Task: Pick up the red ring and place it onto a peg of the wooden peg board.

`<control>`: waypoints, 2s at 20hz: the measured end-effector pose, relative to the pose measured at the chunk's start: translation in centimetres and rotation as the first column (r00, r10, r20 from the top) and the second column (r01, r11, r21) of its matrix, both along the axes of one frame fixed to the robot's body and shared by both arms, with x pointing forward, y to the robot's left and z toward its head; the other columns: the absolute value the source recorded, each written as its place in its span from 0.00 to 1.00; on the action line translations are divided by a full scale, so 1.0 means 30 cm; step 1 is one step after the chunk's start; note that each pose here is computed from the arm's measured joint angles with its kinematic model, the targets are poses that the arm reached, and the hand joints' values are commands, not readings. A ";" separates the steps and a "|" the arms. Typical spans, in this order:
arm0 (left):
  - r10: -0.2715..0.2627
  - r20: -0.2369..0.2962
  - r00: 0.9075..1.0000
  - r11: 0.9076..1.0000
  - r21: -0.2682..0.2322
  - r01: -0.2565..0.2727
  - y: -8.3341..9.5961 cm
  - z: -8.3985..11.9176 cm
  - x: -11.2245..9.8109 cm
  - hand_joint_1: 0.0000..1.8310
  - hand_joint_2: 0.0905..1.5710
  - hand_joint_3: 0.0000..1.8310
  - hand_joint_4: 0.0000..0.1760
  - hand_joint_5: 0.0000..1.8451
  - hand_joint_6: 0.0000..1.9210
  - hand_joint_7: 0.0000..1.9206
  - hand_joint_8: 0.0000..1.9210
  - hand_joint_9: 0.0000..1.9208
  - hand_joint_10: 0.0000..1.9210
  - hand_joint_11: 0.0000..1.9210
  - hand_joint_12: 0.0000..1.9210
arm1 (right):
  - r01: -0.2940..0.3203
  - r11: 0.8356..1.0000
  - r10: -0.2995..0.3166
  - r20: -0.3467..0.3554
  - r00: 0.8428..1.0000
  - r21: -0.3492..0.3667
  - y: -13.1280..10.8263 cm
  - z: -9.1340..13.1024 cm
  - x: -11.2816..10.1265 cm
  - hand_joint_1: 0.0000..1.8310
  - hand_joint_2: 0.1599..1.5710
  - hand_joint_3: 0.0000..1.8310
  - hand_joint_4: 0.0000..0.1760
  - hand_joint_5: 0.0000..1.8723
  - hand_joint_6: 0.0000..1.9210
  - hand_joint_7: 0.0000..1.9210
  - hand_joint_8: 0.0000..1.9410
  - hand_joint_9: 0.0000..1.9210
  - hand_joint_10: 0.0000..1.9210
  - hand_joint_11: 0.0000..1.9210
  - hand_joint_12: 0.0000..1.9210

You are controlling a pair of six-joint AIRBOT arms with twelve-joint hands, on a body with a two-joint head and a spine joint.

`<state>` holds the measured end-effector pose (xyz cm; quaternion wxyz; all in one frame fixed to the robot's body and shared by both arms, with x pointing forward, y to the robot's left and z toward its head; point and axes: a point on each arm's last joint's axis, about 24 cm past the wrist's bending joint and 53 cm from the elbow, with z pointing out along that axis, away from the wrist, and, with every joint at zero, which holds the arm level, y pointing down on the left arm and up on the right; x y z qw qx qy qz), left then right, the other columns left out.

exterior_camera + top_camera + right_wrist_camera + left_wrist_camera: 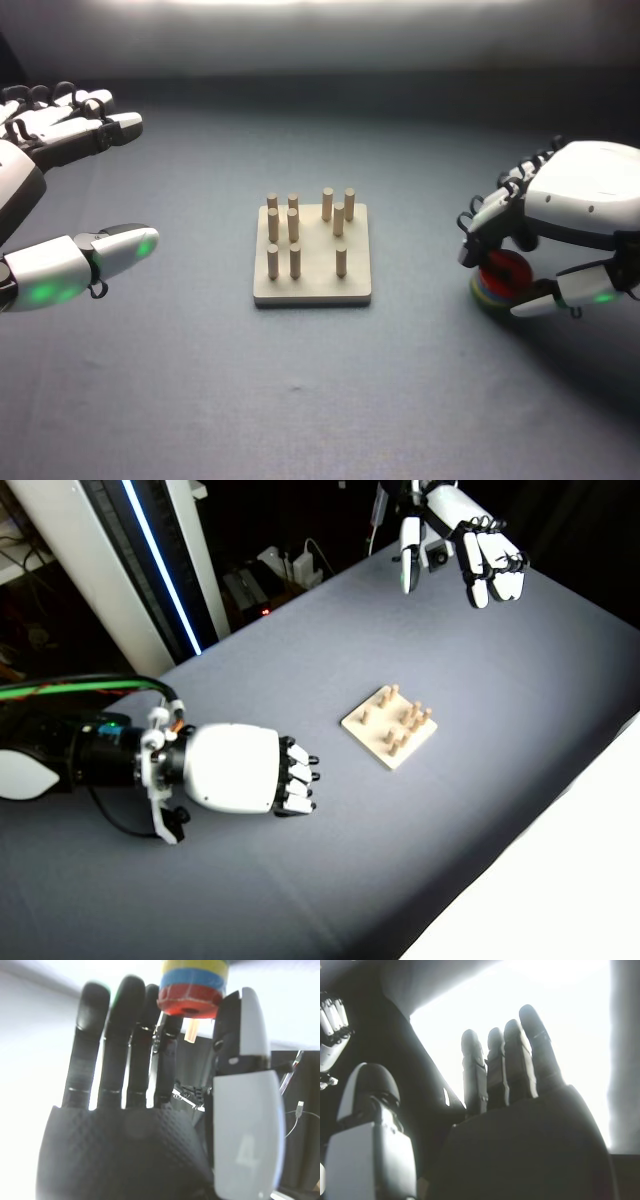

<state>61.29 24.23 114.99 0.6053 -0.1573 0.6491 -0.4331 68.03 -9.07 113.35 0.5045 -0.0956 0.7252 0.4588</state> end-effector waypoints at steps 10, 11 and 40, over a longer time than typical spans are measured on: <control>0.012 -0.002 1.000 1.000 -0.007 -0.012 0.019 -0.008 -0.014 0.34 0.68 0.00 0.00 0.23 0.00 0.14 0.00 0.12 0.00 0.00 0.40 | -0.069 0.991 0.054 0.123 0.991 0.119 0.095 0.205 -0.001 0.75 0.68 0.00 0.00 0.47 0.59 0.54 0.44 0.47 0.61 0.41 0.60; 0.017 -0.003 1.000 1.000 -0.007 -0.017 0.024 -0.009 -0.016 0.35 0.68 0.00 0.00 0.23 0.00 0.13 0.00 0.12 0.00 0.00 0.39 | -0.076 0.989 0.060 0.130 0.990 0.129 0.114 0.218 0.002 0.75 0.67 0.00 0.00 0.47 0.59 0.55 0.42 0.50 0.59 0.44 0.57; 0.068 -0.010 0.998 0.997 -0.022 -0.068 0.073 -0.019 -0.026 0.37 0.67 0.00 0.42 0.20 0.00 0.17 0.00 0.16 0.00 0.00 0.52 | -0.137 0.979 0.119 0.119 0.986 0.152 0.345 0.182 0.027 0.76 0.65 0.00 0.00 0.52 0.50 0.57 0.37 0.51 0.57 0.42 0.60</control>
